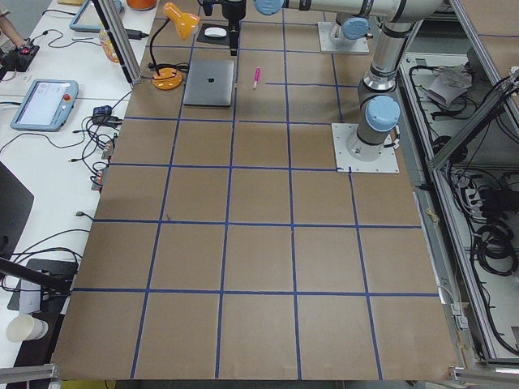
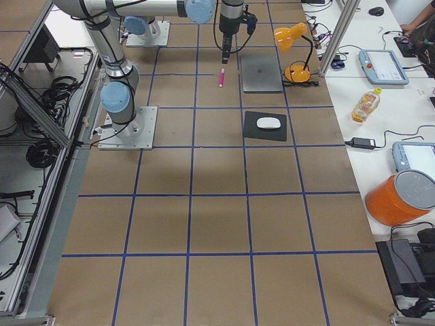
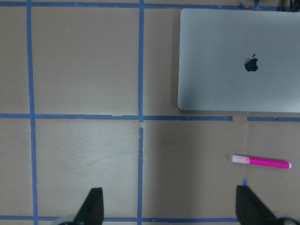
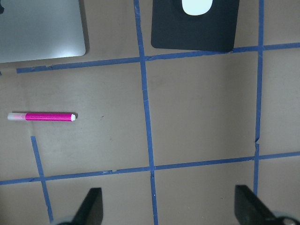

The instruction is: Place pen and mouse around notebook

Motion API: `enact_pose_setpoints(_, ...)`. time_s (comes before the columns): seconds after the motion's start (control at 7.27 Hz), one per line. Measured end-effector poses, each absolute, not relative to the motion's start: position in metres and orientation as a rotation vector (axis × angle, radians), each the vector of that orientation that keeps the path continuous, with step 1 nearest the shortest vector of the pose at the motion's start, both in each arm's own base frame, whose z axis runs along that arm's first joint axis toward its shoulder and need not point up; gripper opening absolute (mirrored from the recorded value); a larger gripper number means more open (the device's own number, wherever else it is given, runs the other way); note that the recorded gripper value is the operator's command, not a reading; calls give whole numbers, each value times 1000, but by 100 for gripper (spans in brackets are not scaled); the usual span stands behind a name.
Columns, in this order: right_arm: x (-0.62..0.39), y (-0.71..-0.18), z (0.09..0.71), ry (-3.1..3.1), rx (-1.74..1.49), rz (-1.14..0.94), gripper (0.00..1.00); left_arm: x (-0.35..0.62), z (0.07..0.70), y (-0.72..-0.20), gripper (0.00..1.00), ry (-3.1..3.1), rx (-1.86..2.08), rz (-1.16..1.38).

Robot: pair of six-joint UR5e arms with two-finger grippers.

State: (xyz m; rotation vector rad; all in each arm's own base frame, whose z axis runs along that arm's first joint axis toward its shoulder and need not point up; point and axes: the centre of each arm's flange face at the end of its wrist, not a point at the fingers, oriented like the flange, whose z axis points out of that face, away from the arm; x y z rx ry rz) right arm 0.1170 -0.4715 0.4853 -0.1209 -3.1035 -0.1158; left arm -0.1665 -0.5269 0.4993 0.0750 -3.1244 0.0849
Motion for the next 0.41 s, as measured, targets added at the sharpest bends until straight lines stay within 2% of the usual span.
enact_pose_setpoints(0.41,117,-469,489,-3103,-136,-100,100,-167,497,-524,100,-3125,64,78)
